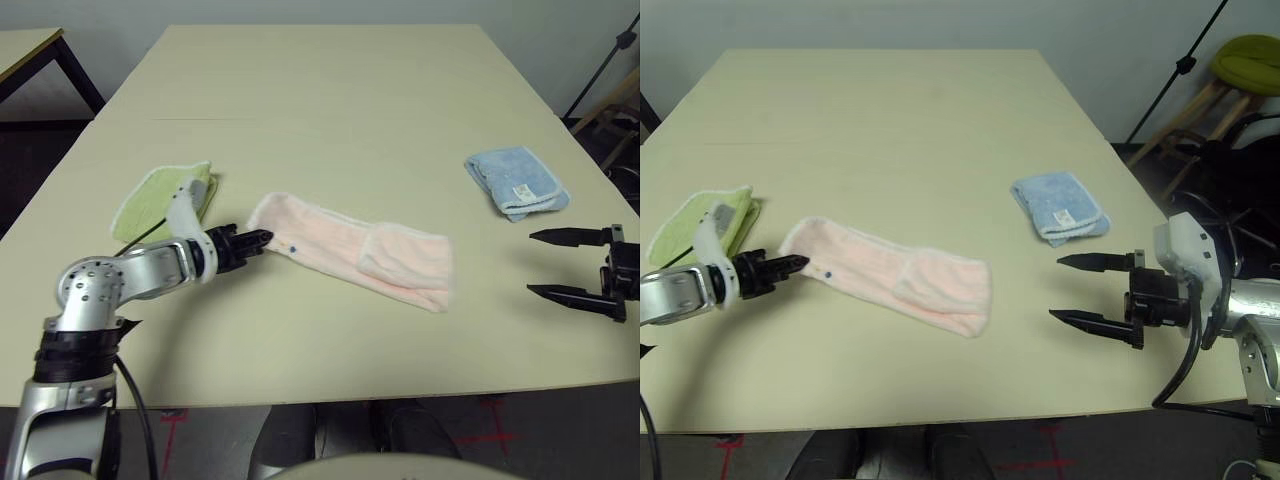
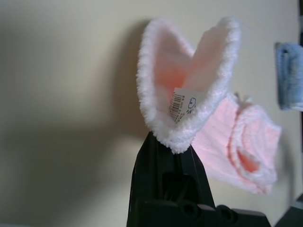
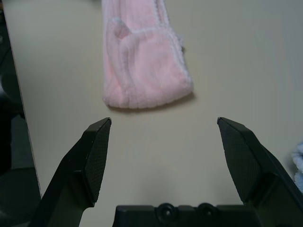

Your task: Fold the towel and set it aside.

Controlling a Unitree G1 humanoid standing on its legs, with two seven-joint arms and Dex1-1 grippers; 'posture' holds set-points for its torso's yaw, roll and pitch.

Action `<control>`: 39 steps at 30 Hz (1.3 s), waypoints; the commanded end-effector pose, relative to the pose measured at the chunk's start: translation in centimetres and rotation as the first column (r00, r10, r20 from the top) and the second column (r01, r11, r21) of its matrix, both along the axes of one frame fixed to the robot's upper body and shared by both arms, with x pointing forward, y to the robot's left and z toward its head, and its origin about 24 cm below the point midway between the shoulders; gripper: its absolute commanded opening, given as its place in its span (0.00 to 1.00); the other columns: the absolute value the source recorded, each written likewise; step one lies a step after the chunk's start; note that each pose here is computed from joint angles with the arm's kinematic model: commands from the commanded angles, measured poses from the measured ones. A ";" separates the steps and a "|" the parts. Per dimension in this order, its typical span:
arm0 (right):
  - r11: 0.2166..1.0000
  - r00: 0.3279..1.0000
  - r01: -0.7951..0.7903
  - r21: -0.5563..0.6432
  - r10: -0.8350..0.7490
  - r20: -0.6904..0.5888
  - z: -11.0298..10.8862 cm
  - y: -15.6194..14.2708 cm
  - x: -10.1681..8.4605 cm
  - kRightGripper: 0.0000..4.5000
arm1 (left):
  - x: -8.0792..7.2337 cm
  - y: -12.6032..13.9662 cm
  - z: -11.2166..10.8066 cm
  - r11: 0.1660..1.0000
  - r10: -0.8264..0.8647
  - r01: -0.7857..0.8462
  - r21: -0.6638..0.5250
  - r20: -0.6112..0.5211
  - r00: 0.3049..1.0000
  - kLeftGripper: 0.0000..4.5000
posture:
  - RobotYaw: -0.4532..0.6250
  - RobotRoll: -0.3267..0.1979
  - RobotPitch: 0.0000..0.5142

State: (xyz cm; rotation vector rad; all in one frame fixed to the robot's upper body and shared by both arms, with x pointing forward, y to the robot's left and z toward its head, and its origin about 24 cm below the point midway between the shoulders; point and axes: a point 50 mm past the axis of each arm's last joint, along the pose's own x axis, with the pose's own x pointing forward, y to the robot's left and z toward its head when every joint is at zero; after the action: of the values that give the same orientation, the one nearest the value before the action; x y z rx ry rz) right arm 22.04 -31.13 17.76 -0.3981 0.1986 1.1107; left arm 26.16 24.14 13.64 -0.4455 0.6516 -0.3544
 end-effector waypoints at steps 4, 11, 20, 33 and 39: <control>1.000 1.000 -0.018 -0.023 0.018 0.009 0.3 0.0 0.5 1.00 | -1.0 1.7 0.1 0.997 -0.006 0.006 0.079 -0.004 1.000 0.01 | 0.54 0.62 0.23; 0.999 1.000 -0.031 -0.029 0.031 0.004 0.5 0.0 0.6 1.00 | -0.2 -5.0 4.6 0.907 -0.418 0.420 0.020 0.150 0.896 0.01 | 0.54 0.62 0.23; 1.000 1.000 -0.017 -0.025 0.017 0.005 0.6 0.1 0.1 1.00 | 1.2 -12.2 4.3 0.690 -0.721 0.723 0.022 0.102 0.685 0.01 | 0.49 0.62 0.22; 1.000 1.000 0.013 -0.006 -0.013 -0.013 0.2 0.9 -0.6 1.00 | 3.5 -17.8 0.8 0.505 -0.863 0.854 0.124 0.073 0.500 0.15 | 0.46 0.62 0.22; 0.998 0.989 0.069 0.003 -0.068 -0.132 -0.4 1.4 -0.5 1.00 | 2.4 -18.0 2.6 0.436 -0.899 0.893 0.111 0.099 0.426 0.60 | 0.47 0.62 0.22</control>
State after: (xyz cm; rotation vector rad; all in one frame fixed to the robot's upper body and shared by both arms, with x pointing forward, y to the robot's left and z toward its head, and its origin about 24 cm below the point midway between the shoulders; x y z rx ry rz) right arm 21.65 -30.08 17.68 -0.3249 0.2640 1.0584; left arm 29.03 6.20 15.44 0.0246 0.7206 -1.3816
